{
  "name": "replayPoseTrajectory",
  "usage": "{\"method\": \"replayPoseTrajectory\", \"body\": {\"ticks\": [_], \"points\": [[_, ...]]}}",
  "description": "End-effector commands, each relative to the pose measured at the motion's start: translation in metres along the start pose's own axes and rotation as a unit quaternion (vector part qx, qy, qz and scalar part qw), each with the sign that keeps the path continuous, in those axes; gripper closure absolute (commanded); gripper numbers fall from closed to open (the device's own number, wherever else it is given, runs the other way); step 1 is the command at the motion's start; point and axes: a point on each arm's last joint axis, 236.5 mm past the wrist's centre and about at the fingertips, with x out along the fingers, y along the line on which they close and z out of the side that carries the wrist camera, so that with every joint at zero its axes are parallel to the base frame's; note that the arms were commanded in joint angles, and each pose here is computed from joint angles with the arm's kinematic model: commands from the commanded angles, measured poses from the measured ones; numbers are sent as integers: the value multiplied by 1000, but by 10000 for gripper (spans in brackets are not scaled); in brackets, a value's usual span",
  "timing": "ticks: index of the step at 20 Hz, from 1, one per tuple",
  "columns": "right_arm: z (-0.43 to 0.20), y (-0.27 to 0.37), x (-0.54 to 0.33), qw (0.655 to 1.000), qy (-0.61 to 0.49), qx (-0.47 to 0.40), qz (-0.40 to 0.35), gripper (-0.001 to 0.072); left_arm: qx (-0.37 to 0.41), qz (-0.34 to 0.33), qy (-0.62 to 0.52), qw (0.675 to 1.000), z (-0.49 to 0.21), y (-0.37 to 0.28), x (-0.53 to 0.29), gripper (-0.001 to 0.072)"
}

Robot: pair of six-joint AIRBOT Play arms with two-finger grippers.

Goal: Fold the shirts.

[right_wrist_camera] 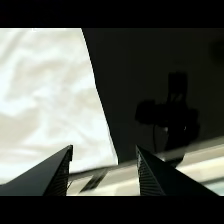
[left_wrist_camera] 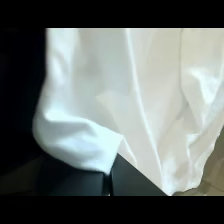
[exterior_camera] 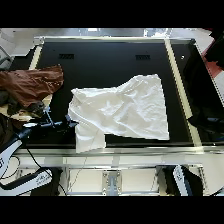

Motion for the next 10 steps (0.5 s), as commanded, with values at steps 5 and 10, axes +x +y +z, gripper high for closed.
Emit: {"method": "replayPoseTrajectory", "body": {"ticks": [5,10], "points": [[-102,-10,86,978,103,179,21,267,1,-34,16,999,-4,-18,-1,694],[-88,-31,89,938,43,339,53,329,1,-34,16,999,-4,-18,-1,694]]}}
